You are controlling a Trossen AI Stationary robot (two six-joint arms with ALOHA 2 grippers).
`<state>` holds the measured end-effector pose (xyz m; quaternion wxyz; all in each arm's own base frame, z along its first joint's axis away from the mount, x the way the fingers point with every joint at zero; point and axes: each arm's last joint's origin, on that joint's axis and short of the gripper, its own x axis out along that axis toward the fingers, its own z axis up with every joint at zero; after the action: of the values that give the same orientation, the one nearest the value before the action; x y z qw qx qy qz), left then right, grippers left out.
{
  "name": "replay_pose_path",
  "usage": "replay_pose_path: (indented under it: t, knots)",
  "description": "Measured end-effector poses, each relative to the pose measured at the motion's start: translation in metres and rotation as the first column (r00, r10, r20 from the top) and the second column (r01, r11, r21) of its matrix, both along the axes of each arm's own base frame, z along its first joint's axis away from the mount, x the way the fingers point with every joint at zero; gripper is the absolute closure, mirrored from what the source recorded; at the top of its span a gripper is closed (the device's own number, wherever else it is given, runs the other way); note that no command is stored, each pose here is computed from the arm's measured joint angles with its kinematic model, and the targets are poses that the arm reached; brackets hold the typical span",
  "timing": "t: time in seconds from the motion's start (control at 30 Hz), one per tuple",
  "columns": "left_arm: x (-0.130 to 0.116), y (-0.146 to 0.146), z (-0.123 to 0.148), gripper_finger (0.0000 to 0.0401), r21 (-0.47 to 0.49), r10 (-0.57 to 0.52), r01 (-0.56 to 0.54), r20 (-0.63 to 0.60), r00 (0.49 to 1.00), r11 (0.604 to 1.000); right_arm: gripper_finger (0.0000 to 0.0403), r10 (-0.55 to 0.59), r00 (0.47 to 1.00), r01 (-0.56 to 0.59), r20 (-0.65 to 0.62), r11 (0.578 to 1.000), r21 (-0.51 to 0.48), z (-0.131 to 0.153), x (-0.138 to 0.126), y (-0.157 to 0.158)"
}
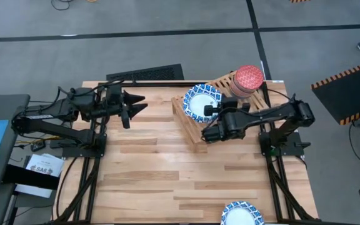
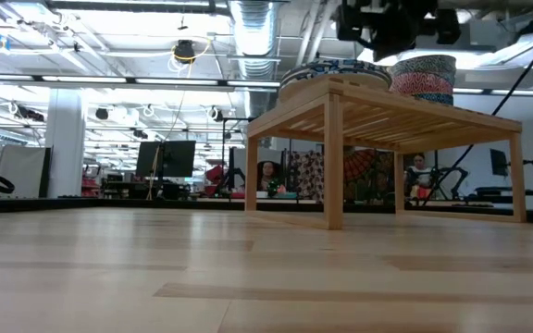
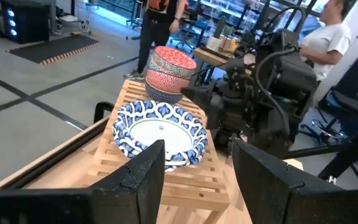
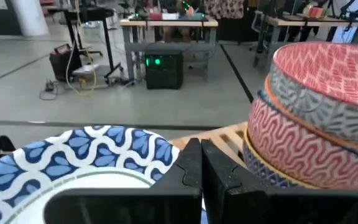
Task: Place and stack bowls onto a shelf
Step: Adjust the colored pattern bowls on the shelf
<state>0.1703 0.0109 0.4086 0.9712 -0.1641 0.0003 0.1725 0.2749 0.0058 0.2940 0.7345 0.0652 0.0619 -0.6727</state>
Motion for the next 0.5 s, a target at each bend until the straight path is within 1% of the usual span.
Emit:
replay_pose_path:
  t: [0.2, 0.33, 0.5]
  knots:
    - [-0.001, 0.002, 0.000, 0.0230, 0.020, 0.069, -0.069, -0.008, 0.998, 0.997, 0.0386, -0.023, 1.000, 0.023, 0.005, 1.000, -0.012, 0.001, 0.000, -0.007]
    - [-0.001, 0.002, 0.000, 0.0230, 0.023, 0.087, -0.087, -0.008, 0.996, 0.996, 0.0386, -0.031, 0.999, 0.031, 0.009, 0.999, -0.024, 0.002, 0.000, -0.010]
    - [-0.001, 0.003, 0.000, 0.0230, 0.024, 0.100, -0.099, -0.008, 0.995, 0.995, 0.0386, -0.028, 0.999, 0.026, -0.029, 0.998, -0.058, 0.008, 0.002, -0.013]
